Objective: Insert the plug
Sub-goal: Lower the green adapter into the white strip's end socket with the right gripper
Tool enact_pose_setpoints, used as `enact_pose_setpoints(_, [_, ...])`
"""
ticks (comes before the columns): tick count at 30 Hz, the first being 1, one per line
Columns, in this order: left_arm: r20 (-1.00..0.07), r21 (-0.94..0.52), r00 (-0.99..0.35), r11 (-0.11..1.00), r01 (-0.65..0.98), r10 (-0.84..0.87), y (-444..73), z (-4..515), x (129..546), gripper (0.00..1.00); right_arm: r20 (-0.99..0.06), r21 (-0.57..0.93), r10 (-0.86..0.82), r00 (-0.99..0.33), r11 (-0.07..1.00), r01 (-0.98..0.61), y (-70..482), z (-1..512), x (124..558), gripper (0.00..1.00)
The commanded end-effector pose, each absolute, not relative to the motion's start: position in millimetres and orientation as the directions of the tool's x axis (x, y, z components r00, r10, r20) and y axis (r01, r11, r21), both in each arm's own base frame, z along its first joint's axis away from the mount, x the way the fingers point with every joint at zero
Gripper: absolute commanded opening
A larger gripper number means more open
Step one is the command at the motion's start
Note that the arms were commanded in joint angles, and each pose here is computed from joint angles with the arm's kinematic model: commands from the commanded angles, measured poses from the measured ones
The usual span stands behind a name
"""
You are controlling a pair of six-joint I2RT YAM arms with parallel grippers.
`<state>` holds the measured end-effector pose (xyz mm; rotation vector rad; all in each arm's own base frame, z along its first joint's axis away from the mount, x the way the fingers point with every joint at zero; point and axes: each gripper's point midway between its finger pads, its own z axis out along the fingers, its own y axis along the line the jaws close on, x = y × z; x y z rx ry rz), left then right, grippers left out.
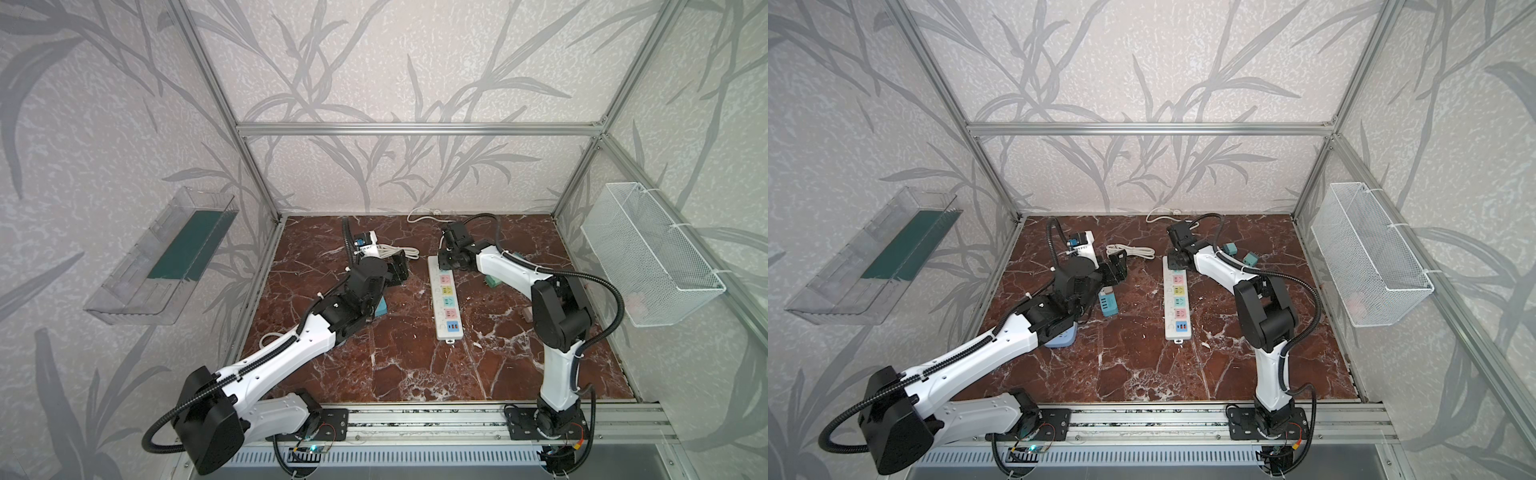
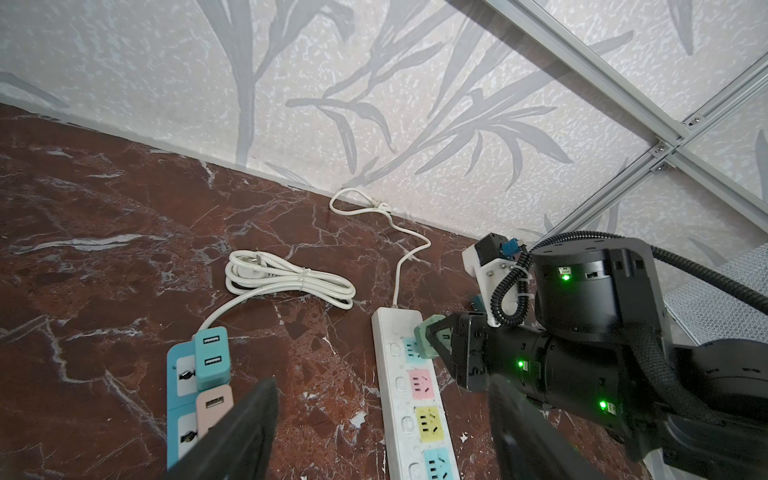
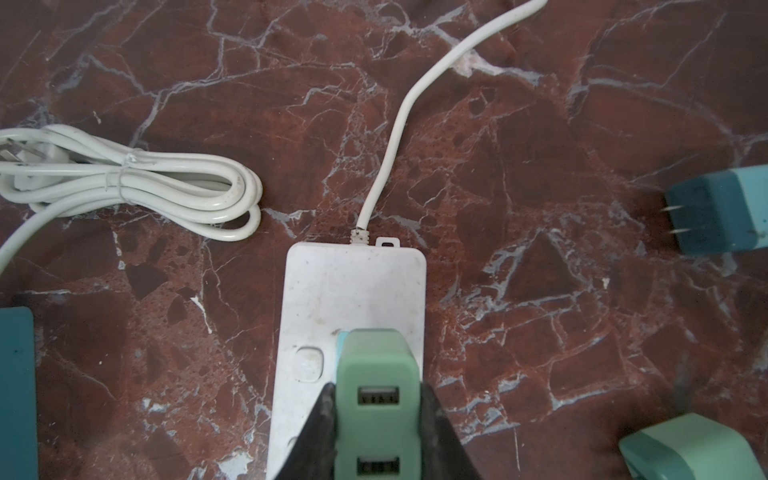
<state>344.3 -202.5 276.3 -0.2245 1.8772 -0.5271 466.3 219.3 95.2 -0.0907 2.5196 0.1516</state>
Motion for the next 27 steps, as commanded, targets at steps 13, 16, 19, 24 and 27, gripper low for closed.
enact_pose_setpoints(13, [-0.825, -0.492, -0.36, 0.867, 0.079, -0.435, -197.8, 276.1, 343.7, 0.79, -0.521, 0.089, -0.022, -0.853, 0.993, -0.08, 220.1, 83.0, 457.6, 0.0])
enact_pose_setpoints(16, [-0.825, -0.494, -0.359, 0.865, 0.082, -0.437, -197.6, 277.5, 343.2, 0.79, -0.516, 0.089, -0.024, -0.856, 0.993, -0.081, 222.6, 79.6, 456.4, 0.0])
enact_pose_setpoints(19, [-0.825, -0.496, -0.356, 0.864, 0.082, -0.44, -197.0, 278.9, 343.1, 0.79, -0.516, 0.086, -0.027, -0.856, 0.993, -0.083, 224.7, 79.0, 455.8, 0.0])
enact_pose_setpoints(24, [-0.824, -0.497, -0.356, 0.864, 0.084, -0.44, -196.9, 279.0, 342.7, 0.79, -0.517, 0.086, -0.029, -0.855, 0.993, -0.086, 228.5, 80.2, 454.8, 0.0])
enact_pose_setpoints(27, [-0.823, -0.5, -0.355, 0.862, 0.084, -0.443, -196.4, 280.0, 343.0, 0.79, -0.518, 0.083, -0.029, -0.855, 0.993, -0.084, 228.6, 79.9, 454.4, 0.0])
